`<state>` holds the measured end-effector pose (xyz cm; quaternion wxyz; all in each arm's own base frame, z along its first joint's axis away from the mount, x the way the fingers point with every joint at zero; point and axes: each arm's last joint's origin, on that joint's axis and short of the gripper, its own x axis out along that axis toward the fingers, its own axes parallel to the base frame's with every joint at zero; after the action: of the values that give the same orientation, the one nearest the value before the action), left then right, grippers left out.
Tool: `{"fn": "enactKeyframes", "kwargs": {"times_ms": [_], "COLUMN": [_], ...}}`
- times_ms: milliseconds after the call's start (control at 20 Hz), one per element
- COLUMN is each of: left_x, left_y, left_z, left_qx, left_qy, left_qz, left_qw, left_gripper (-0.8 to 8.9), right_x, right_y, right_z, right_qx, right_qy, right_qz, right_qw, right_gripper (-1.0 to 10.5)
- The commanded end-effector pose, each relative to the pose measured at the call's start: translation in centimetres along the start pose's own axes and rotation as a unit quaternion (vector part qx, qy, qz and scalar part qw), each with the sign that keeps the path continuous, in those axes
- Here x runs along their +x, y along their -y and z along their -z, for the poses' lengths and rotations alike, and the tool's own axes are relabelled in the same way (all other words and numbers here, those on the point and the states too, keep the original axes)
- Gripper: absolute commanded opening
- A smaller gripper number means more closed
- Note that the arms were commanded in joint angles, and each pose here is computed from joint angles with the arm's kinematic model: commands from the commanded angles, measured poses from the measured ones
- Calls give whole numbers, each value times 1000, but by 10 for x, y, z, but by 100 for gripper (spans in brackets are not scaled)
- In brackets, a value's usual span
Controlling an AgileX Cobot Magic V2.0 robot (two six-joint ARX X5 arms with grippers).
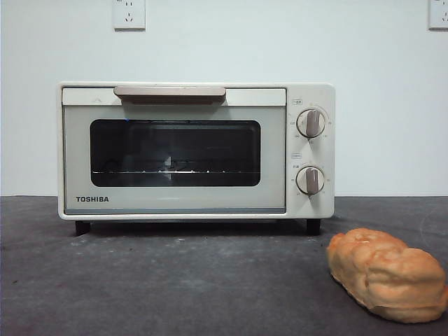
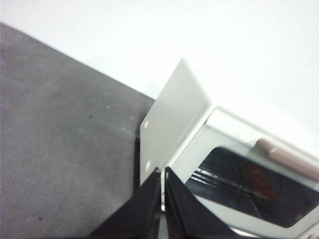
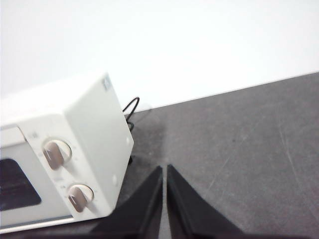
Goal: The left arm flap open the oven, the right arm pick bread and place it into oven, the left arm flap close the oven
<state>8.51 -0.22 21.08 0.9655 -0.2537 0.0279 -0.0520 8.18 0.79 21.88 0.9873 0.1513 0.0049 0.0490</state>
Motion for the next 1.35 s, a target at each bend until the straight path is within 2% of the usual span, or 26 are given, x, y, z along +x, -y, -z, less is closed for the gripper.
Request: {"fn": "enactKeyframes", "kwargs": {"times_ms": [50,250,450,600,700,1100,1350], "left_x": [-3,-3,1,7,11,17,16], "left_y": [9,21,32,38,42,52,52], "left_z": [-15,-33,-48,-57,-62,-70,-68], "left_qx": [1,31,64,88,96,114,116], "left_qy": [-12,-59,-119,-168,-202,-308,-319], "left_qz": [-3,11,32,56,75,128,131], "left_qw": [1000,998,990,980,972,936,932], "left_gripper": [17,17,17,17,17,17,17], "right_x": [-2,-1,5,11,16,27,28], "right_y": [-5,-12,-20,-26,-29,-32,-31], "right_z": [-15,-36,-52,-61,-65,-67,-63], "right_qx": [5,-6,-27,-43,-50,-57,-60], "right_qy": [-7,-49,-118,-185,-233,-371,-391], "right_qz": [4,1,-33,-69,-92,-119,-118], "right_qw": [1000,999,992,979,967,919,911], "right_gripper": [9,9,9,9,9,10,9]}}
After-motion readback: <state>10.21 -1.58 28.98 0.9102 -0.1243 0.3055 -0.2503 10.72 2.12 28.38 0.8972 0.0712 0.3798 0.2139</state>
